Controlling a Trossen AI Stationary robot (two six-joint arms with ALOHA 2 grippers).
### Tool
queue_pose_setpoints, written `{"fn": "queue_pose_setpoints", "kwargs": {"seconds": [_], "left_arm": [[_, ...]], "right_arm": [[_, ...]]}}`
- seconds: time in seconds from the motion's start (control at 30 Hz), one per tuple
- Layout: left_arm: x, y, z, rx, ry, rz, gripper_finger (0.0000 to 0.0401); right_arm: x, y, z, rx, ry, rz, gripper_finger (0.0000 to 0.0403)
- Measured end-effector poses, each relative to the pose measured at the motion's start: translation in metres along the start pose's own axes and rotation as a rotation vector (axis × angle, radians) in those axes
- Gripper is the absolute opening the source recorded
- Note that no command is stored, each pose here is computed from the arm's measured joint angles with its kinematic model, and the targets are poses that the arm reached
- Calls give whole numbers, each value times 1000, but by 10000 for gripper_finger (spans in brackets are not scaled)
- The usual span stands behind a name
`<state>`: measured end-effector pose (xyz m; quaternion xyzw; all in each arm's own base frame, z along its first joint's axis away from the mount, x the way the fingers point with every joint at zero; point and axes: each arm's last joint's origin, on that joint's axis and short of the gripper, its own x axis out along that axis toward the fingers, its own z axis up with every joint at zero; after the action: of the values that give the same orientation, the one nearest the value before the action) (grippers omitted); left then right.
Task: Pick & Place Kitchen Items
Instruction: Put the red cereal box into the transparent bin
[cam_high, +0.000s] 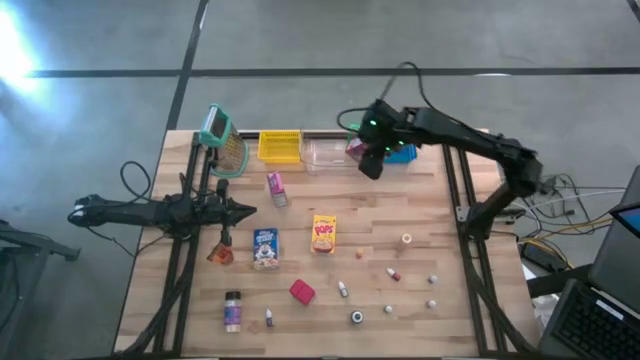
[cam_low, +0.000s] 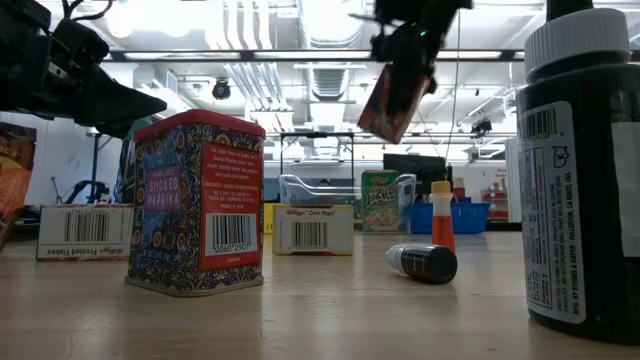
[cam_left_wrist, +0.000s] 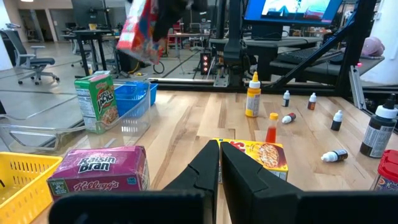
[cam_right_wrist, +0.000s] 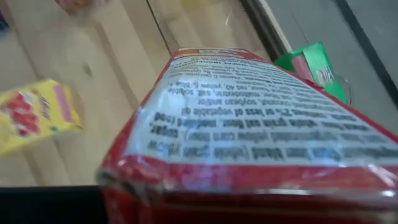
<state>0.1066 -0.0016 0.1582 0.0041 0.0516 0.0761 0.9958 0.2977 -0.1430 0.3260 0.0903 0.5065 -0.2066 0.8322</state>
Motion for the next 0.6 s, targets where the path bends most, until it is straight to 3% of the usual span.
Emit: {"fn": "queue_pose_setpoints", "kwargs": {"seconds": [0.3, 0.6], "left_arm": [[0, 0, 0, 0, 0, 0, 23], [0, 0, 0, 0, -1, 0, 23]], "right_arm": [[37, -28, 31, -161, 202, -66, 180], [66, -51, 50, -256, 263, -70, 164]]}}
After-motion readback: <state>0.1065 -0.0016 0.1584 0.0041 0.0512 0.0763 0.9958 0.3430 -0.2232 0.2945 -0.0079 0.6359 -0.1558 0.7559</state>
